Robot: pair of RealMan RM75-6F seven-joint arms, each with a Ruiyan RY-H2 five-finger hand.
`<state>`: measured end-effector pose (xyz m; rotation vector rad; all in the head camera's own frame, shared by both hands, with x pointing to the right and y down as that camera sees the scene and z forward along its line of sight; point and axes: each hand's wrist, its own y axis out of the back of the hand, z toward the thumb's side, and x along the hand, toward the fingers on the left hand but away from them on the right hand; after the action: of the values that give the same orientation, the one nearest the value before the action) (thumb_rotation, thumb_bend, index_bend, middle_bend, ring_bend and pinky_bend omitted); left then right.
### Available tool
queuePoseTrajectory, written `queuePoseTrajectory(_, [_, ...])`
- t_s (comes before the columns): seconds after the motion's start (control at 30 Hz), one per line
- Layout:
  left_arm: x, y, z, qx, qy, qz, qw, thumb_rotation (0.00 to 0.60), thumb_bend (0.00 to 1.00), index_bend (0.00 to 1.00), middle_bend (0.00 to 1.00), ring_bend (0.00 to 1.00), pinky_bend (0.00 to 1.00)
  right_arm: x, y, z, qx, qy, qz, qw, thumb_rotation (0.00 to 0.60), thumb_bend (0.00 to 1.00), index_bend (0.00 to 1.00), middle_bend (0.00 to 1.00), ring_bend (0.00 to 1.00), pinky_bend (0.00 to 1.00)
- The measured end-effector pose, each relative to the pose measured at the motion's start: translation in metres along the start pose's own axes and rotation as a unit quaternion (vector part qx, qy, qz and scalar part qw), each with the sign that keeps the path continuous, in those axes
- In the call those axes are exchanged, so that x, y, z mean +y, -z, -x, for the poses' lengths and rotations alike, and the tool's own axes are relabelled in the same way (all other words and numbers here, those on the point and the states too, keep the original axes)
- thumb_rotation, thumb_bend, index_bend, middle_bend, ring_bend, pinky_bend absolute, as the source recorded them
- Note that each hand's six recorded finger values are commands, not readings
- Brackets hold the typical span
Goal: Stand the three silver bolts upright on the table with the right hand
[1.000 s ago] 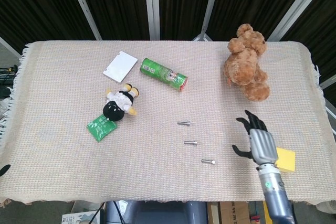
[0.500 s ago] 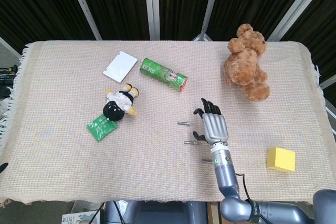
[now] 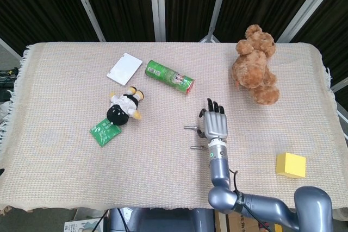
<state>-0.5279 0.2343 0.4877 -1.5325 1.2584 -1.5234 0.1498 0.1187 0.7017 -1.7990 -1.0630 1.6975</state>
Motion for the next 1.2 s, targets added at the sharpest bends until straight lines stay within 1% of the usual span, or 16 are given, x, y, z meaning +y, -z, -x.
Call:
queuePoseTrajectory(0.37, [-0.002,0.0,-0.002,0.003,0.005,-0.001,1.0,0.6,0.09,0.11,0.05,0.03,0.1,-0.007,-0.027,-0.002,0.022,-0.004,0.003,0.9997,0.6,0.25,0.47,0.0,0.05,0.11])
queuePoseTrajectory(0.5, [-0.001,0.003,-0.003,0.008,0.003,0.002,1.0,0.6,0.09,0.11,0.05,0.03,0.1,-0.012,-0.033,0.0,0.02,-0.005,-0.001,0.9998,0.6,0.25,0.48,0.0,0.05,0.11])
queuePoseTrajectory(0.87, [0.002,0.007,-0.003,0.015,0.002,0.009,0.9998,0.6,0.09,0.11,0.05,0.03,0.1,-0.022,-0.039,0.008,0.014,-0.011,0.002,0.9998,0.6,0.25,0.55,0.0,0.05,0.11])
queuePoseTrajectory(1.2, [0.004,0.012,-0.002,0.022,0.0,0.015,0.9997,0.6,0.09,0.11,0.05,0.03,0.1,-0.032,-0.04,0.009,0.013,-0.017,-0.001,0.9998,0.6,0.25,0.57,0.0,0.05,0.11])
